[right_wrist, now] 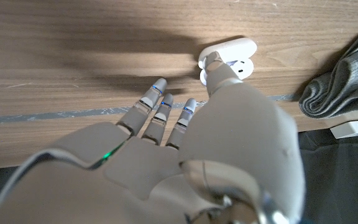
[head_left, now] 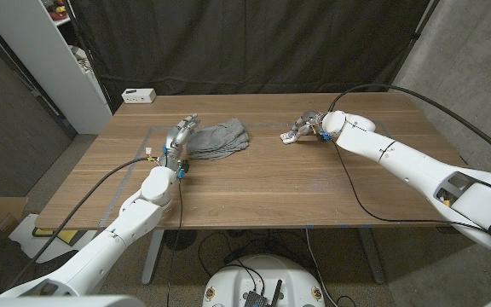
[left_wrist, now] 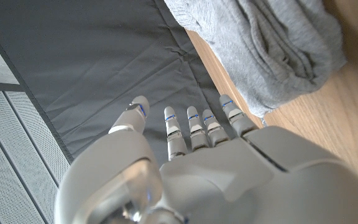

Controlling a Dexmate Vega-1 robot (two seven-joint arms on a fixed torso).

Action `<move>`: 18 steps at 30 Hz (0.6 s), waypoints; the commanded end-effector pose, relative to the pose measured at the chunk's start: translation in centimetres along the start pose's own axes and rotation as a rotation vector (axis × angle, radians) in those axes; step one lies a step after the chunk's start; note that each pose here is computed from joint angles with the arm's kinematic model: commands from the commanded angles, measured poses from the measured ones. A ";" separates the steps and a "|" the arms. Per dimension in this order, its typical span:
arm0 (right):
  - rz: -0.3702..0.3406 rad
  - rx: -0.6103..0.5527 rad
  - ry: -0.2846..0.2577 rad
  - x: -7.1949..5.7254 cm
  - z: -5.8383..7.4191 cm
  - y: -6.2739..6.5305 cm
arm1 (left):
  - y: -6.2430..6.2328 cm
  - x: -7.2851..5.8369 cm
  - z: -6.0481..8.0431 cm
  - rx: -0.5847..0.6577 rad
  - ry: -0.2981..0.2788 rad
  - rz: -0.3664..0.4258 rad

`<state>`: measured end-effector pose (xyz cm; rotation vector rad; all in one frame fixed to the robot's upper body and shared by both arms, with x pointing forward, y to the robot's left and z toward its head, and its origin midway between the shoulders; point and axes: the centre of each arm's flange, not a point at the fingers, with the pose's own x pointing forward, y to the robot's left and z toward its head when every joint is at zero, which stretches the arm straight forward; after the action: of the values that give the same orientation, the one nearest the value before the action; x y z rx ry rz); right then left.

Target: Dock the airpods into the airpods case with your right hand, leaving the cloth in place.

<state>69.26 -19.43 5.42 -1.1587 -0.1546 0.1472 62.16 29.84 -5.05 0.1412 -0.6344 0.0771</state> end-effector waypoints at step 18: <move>-0.060 0.116 -0.047 -1.2 -1.0 0.5 | -0.2 1.0 2.0 0.034 -0.068 -0.049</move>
<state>69.06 -19.93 4.79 -1.0825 -0.1931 0.1432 62.36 29.76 -4.89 0.1430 -0.6401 0.0670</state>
